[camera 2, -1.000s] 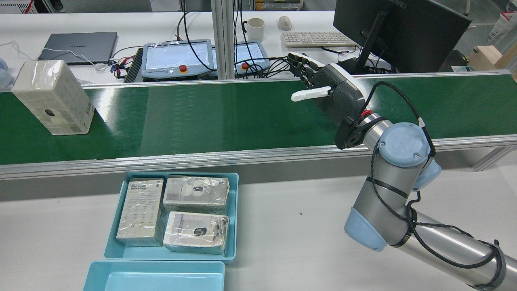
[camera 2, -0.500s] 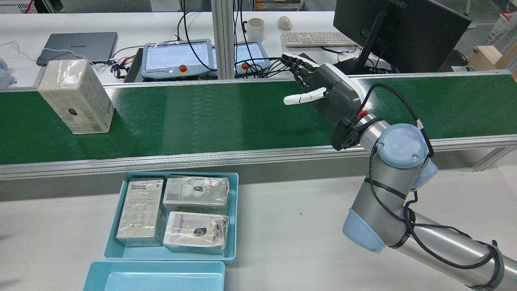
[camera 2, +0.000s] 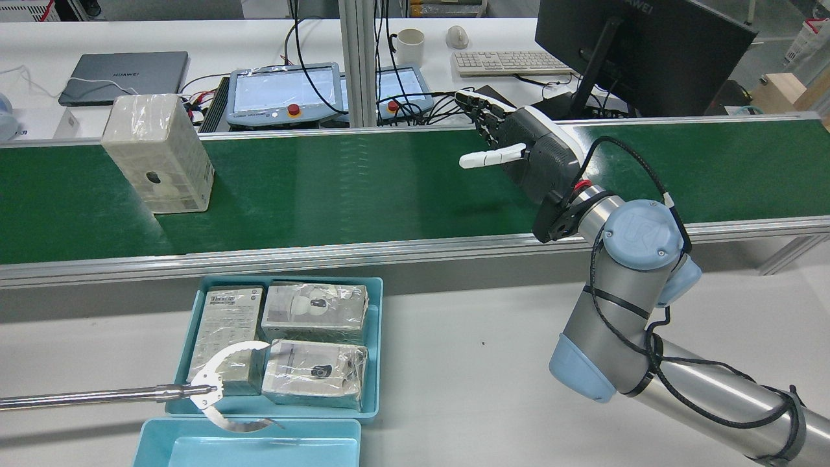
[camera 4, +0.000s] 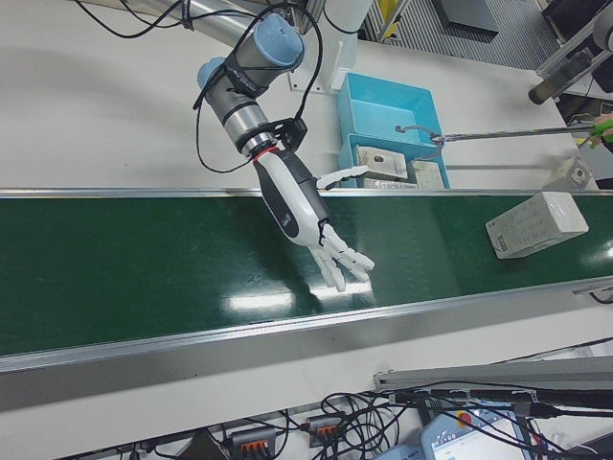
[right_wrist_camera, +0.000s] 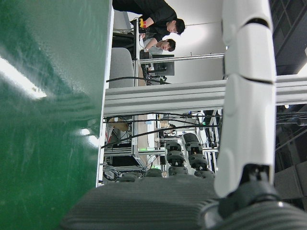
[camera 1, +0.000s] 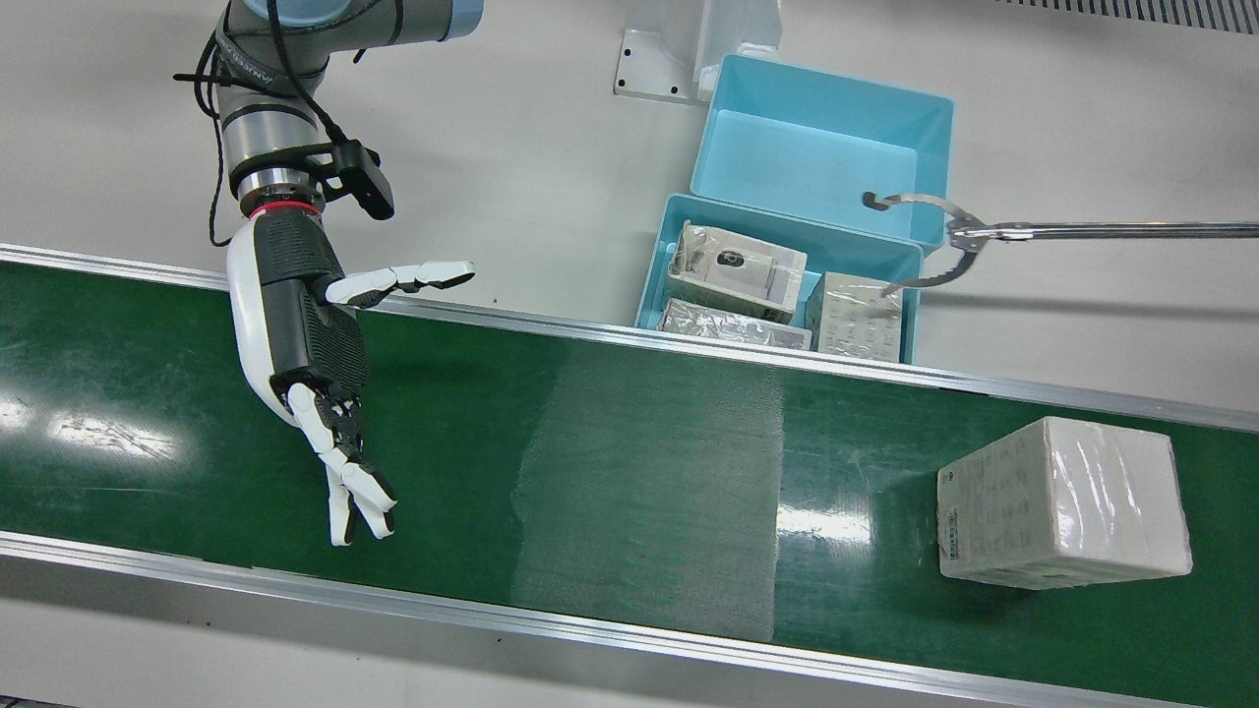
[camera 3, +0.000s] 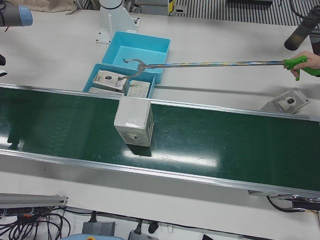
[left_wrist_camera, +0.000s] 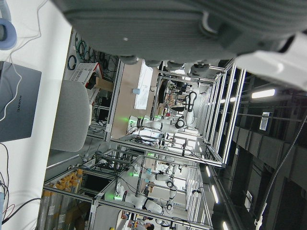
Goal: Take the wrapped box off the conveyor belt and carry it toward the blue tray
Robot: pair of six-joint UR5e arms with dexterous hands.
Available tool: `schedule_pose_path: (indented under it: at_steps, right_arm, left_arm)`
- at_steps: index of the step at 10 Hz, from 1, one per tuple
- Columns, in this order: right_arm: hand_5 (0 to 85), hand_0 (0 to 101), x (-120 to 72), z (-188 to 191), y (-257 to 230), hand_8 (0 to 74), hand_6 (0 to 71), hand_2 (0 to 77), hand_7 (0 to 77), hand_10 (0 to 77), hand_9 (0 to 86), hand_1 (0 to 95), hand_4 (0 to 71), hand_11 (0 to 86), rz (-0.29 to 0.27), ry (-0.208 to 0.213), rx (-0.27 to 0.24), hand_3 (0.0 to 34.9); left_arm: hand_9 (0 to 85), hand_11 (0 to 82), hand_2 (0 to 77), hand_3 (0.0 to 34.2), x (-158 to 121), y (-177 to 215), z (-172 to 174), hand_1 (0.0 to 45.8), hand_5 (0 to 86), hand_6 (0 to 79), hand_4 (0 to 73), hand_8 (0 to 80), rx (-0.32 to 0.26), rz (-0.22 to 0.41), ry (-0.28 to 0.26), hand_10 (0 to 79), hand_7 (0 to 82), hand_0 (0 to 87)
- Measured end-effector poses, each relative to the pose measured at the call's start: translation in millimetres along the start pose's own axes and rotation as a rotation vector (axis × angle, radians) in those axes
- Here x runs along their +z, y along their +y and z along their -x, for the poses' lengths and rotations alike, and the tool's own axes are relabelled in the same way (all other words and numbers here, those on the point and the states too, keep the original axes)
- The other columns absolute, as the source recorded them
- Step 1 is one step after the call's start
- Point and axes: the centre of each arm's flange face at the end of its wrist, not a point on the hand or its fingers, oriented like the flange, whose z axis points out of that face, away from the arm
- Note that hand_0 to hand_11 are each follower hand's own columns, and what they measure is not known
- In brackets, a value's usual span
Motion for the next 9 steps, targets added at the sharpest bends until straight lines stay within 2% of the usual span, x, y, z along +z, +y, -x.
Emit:
schedule_pose_path:
  at_steps: [7,9]
  right_arm:
    - [13.1,48,1.6,0.5,-4.6,0.0,2.2,9.3,2.2,0.0,2.7,15.8,8.7,0.5,-0.009,-0.002,0.004,0.1]
    - [14.7,48,1.5,1.5,-5.0,0.0,2.2,11.4,2.2,0.0,2.7,17.5,8.7,0.5,-0.01,-0.003,0.0,0.0]
  left_arm:
    - [0.0,0.5,0.5,0.0,0.0,0.0,0.0,0.0,1.1,0.5,0.0,0.5,0.0,0.0,0.0,0.5,0.5,0.0]
    - [0.0,0.5,1.1,0.0,0.0,0.0,0.0,0.0,1.1,0.5,0.0,0.5,0.0,0.0,0.0,0.5,0.5,0.0]
